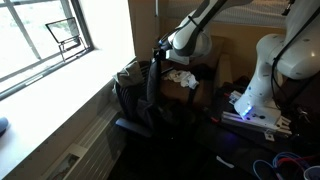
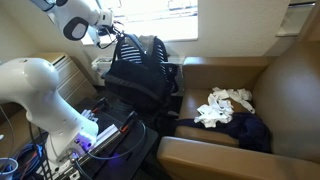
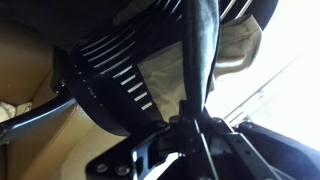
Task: Take them bag and put it on the chair
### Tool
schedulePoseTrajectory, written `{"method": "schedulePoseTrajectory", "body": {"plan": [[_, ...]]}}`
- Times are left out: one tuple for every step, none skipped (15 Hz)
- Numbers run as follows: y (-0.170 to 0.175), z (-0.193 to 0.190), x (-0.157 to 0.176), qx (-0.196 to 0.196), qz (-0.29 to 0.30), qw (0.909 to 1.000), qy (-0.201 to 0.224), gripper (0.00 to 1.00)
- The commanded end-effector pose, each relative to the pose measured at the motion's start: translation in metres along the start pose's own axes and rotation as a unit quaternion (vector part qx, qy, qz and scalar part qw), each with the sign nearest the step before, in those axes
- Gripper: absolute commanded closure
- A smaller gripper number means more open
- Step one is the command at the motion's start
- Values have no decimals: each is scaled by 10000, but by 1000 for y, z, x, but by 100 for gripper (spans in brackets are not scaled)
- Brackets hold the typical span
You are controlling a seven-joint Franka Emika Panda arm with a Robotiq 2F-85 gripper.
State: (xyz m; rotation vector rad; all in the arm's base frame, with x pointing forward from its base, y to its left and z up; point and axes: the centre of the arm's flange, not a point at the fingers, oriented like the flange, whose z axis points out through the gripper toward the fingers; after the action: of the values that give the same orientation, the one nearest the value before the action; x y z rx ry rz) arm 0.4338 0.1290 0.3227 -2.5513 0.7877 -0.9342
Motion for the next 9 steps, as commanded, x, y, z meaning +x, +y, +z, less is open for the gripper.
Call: {"method": "schedulePoseTrajectory", "body": {"plan": [[1,2,-2,-22,-10,10000,-15,91],[5,11,-2,-72,31,10000,38,98],[10,-2,7,-9,237,9993,293,98],[24,-24,21,12,493,9971,581,98],[34,-45,36,24,713,9953,663,98],[45,-66,49,12,946,9925,780,98],[56,-80,59,4,1186,9886,931,98],[66,-96,70,-24,1431,9838,1076,98],[80,-111,80,-31,1665,9782,1240,98]]}}
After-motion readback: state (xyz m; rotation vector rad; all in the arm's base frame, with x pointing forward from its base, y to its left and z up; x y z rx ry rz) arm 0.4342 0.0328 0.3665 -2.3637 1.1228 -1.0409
